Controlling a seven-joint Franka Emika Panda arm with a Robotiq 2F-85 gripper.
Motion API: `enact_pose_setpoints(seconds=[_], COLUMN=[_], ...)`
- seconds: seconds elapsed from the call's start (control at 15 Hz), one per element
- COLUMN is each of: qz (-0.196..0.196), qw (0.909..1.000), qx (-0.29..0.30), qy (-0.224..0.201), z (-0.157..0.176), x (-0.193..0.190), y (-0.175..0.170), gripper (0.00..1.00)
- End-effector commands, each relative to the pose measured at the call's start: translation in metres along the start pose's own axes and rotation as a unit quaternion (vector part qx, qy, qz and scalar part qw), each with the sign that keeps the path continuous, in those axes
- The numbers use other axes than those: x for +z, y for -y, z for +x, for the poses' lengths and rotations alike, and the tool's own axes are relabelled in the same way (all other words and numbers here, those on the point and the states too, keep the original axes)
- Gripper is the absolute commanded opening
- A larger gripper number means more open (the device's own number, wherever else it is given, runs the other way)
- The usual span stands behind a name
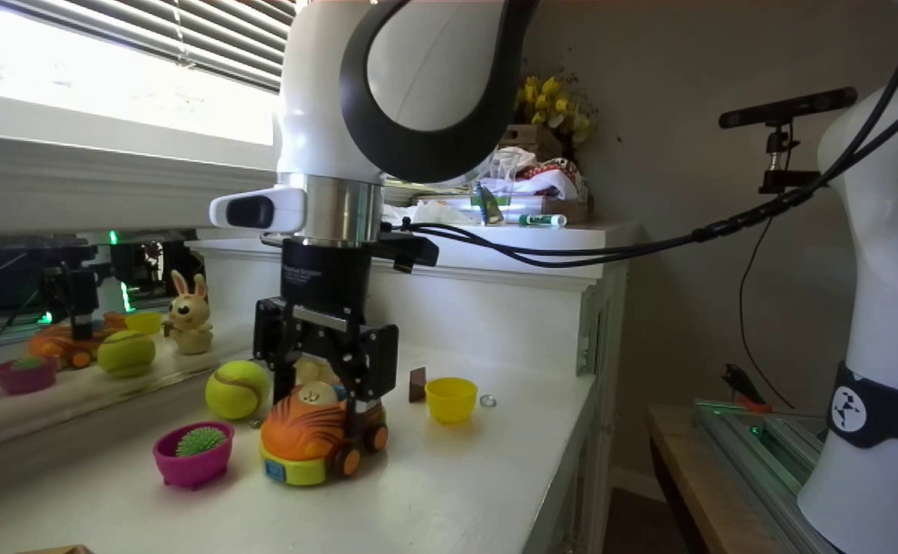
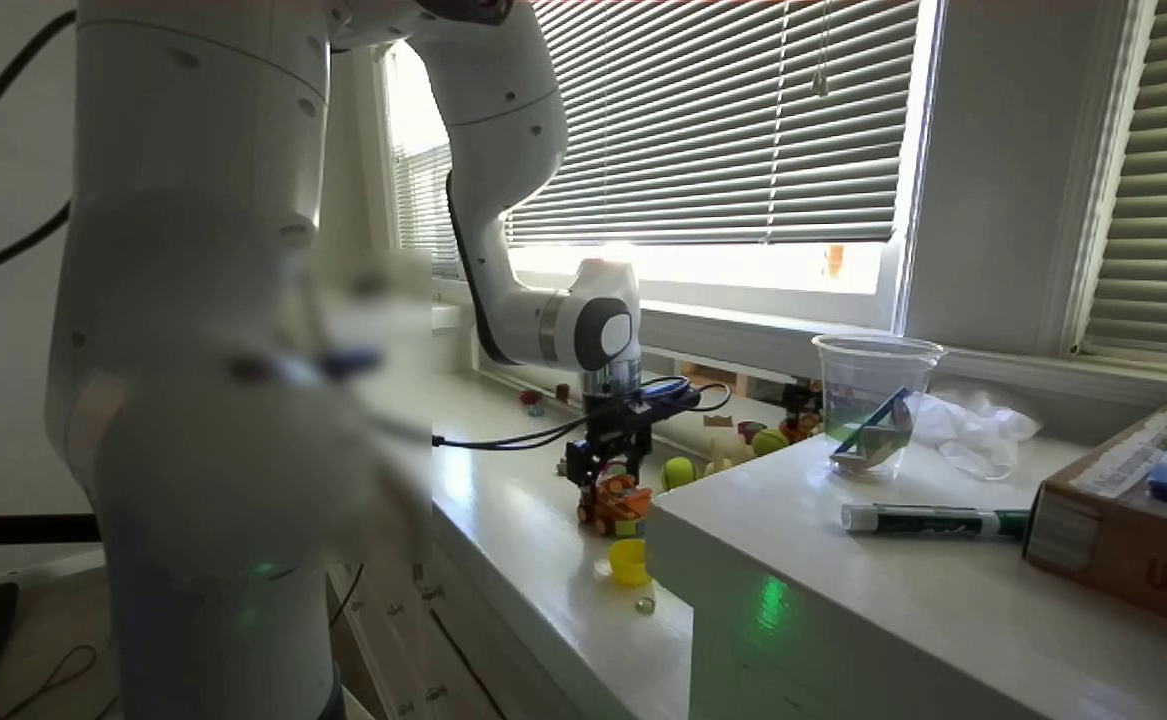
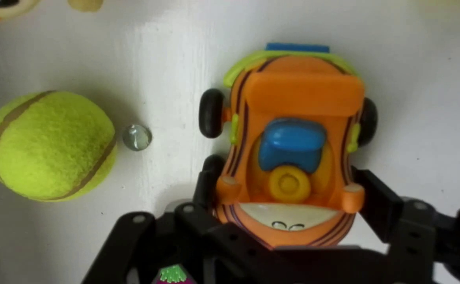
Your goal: Push the car backwards then release it.
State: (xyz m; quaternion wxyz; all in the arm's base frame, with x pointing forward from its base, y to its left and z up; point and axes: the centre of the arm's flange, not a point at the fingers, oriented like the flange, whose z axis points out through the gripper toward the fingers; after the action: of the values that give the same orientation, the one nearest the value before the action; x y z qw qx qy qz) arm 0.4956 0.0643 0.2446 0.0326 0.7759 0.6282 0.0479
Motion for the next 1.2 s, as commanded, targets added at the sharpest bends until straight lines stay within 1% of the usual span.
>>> enact_pose_setpoints(seconds=[0.0, 0.33, 0.67, 1.13], qz=[-0.009, -0.008, -0.004, -0.012], qw=[0.9999, 0.9999, 0.9997, 0.9988], qx=[-0.008, -0.009, -0.020, -0.041], qy=[-0.012, -0.011, -0.014, -0.023], z=[-0.001, 0.009, 0.037, 0.081], x=[0.004, -0.008, -0.023, -0.025], y=[-0.008, -0.001, 0.011, 0.018], gripper=[0.62, 0.61, 0.61, 0.61])
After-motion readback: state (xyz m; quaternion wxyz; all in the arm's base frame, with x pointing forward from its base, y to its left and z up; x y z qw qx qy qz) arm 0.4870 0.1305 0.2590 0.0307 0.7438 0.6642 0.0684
